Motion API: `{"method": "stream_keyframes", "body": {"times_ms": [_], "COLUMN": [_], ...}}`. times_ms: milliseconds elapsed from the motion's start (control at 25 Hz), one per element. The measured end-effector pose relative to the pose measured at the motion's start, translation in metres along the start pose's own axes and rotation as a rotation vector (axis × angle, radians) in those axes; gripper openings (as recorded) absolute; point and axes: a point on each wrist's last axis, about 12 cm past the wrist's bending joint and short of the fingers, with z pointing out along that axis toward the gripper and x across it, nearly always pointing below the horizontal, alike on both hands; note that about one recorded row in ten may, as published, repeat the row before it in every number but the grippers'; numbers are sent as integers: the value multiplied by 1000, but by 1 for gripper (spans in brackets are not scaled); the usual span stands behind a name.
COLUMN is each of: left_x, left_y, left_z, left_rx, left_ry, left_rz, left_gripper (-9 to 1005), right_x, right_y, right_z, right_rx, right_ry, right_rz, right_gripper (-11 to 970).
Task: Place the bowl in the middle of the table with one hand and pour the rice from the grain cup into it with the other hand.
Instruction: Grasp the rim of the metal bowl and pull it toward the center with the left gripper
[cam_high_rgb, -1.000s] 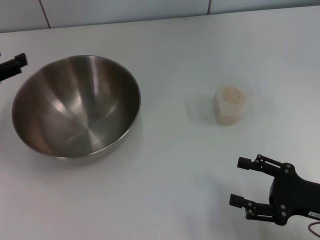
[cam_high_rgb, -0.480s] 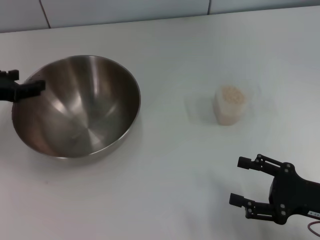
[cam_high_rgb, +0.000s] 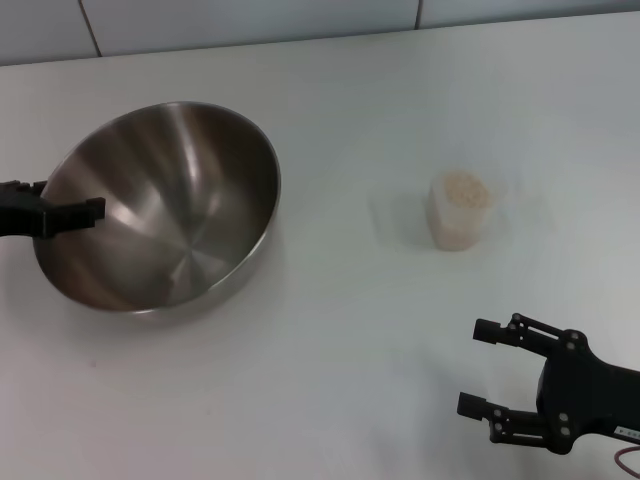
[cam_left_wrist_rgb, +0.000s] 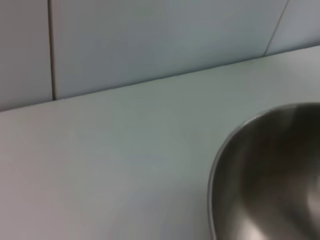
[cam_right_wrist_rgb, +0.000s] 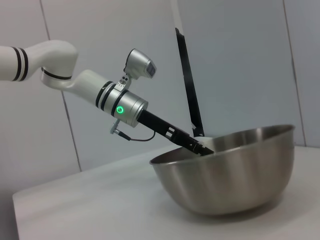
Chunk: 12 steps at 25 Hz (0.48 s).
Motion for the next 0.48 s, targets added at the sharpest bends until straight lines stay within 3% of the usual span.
{"method": "stream_keyframes", "body": {"times_ms": [320,480], "left_x": [-4,-12], "left_y": [-6,-10], "left_z": [-6,-7], "left_rx": [53,77], "left_ry": [0,-1], "left_rz": [-15,-11], "left_gripper": [758,635], "right_x": [1,1], "right_y": [1,1], "right_z": [-1,-1], "right_rx": [1,1], "right_ry": [3,3], "right_rz": [3,3], "right_gripper": [836,836]}}
